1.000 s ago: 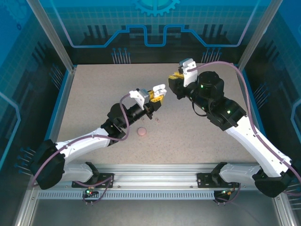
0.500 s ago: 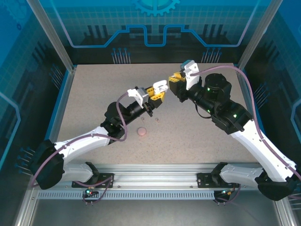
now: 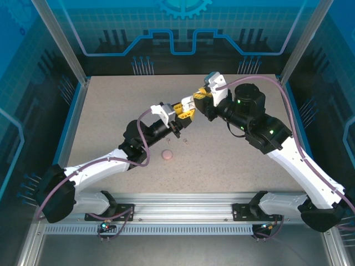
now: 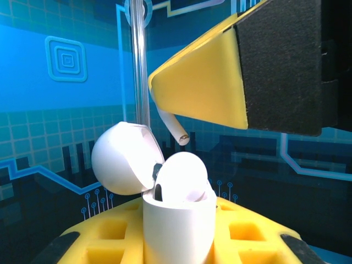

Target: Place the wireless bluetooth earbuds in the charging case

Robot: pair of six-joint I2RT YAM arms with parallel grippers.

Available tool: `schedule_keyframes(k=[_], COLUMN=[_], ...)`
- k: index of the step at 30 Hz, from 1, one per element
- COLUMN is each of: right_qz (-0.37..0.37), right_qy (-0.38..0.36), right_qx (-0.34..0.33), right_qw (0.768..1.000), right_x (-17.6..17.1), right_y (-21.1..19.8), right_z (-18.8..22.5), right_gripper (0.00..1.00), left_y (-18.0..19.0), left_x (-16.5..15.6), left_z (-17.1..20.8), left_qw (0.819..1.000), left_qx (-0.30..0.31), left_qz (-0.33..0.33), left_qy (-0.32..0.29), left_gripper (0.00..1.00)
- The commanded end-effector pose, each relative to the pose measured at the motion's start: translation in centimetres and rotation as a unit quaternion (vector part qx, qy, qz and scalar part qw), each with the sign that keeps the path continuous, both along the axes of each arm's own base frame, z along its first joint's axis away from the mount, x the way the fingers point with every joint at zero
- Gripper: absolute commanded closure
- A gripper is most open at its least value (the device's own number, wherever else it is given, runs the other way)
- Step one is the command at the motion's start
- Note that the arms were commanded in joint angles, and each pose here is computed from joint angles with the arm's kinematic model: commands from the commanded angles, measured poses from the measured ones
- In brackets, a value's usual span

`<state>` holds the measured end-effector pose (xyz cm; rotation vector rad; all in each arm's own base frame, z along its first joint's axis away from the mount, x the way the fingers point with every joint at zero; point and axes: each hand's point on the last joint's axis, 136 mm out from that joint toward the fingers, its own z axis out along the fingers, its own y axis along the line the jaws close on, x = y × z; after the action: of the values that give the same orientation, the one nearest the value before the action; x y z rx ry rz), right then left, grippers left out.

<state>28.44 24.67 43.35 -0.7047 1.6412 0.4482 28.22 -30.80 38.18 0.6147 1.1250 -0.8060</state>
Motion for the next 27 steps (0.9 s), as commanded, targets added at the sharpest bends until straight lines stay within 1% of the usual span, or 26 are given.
schedule_keyframes(k=[1,27], right_qz=[0.012,0.008], right_qy=[-0.013,0.020], right_qx=[0.000,-0.018], right_qw=[1.000,1.000], right_x=[-0.5,-0.2], right_y=[0.3,0.4], right_z=[1.1,-1.8], right_gripper=[0.73,0.74], left_y=[0.0,0.0], left_x=[-0.8,-0.7], left_z=[2.2,2.7], left_qw=[0.999,0.999], left_qx=[-0.025,-0.028], left_qz=[-0.012,-0.008], left_qy=[-0.023,-0.031], left_gripper=[1.00,1.00])
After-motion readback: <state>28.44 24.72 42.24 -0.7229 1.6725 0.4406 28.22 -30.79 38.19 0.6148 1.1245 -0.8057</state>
